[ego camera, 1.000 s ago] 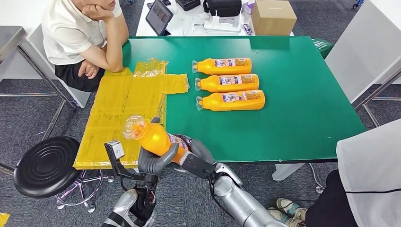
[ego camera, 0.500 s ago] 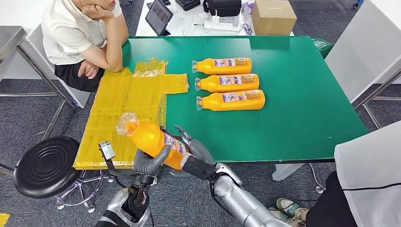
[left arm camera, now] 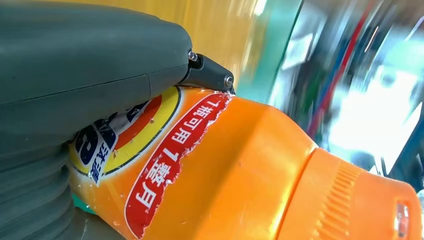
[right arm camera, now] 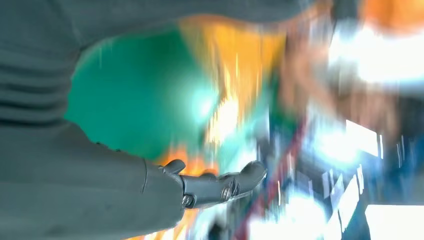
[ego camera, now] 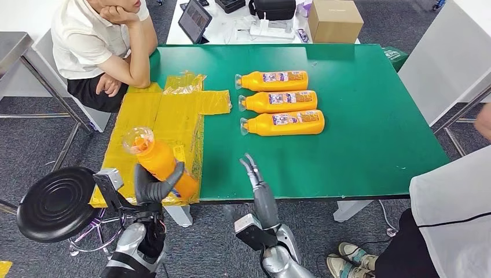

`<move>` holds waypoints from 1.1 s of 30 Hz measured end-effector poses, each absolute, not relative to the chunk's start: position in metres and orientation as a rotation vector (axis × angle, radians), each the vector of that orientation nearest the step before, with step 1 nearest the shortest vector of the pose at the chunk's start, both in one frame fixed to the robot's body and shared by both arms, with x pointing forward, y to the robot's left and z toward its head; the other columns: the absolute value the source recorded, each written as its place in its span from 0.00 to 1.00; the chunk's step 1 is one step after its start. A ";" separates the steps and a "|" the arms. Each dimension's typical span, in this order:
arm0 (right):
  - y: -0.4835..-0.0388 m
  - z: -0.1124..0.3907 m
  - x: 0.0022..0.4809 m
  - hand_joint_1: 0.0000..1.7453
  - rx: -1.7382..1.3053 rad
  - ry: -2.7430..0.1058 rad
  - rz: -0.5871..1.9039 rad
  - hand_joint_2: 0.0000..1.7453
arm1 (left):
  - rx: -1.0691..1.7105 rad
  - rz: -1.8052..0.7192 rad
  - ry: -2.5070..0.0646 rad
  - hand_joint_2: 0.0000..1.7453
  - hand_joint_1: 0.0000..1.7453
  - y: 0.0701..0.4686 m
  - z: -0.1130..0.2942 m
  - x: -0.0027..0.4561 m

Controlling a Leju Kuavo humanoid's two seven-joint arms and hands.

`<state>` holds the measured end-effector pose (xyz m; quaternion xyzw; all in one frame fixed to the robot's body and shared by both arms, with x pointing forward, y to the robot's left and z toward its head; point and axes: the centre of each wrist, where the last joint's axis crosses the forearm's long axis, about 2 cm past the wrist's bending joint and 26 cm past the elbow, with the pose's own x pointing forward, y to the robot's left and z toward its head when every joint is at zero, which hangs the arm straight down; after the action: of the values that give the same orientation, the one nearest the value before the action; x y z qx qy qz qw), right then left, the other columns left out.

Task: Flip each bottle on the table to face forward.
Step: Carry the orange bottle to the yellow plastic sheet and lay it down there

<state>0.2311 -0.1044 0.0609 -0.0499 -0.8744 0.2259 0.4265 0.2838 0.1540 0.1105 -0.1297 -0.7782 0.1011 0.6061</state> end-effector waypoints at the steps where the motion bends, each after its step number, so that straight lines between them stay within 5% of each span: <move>1: -0.105 0.065 0.227 0.00 -0.182 -2.226 0.549 0.00 | -0.190 0.228 -1.831 1.00 1.00 0.161 0.112 0.289; 7: -0.108 0.093 0.216 0.00 -0.294 -2.344 0.436 0.00 | 0.338 0.142 -1.964 1.00 1.00 0.194 0.118 0.314; 12: -0.103 0.102 0.217 0.00 -0.221 -2.310 0.266 0.00 | 0.784 -0.298 -1.992 1.00 1.00 0.207 0.122 0.349; 29: -0.081 0.114 0.224 0.00 -0.028 -2.295 0.193 0.00 | 0.877 -0.917 -1.521 1.00 0.98 0.204 0.096 0.387; 30: -0.081 0.113 0.224 0.00 -0.028 -2.293 0.192 0.00 | 0.873 -0.944 -1.491 1.00 0.84 0.204 0.096 0.389; 33: -0.080 0.113 0.224 0.00 -0.021 -2.286 0.188 0.00 | 0.867 -1.008 -1.414 1.00 0.11 0.203 0.098 0.392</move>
<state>0.2240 -0.0804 0.1126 -0.0085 -0.9084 0.0745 0.4113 0.3921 0.2030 0.0978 0.3684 -0.6012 -0.4284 0.5651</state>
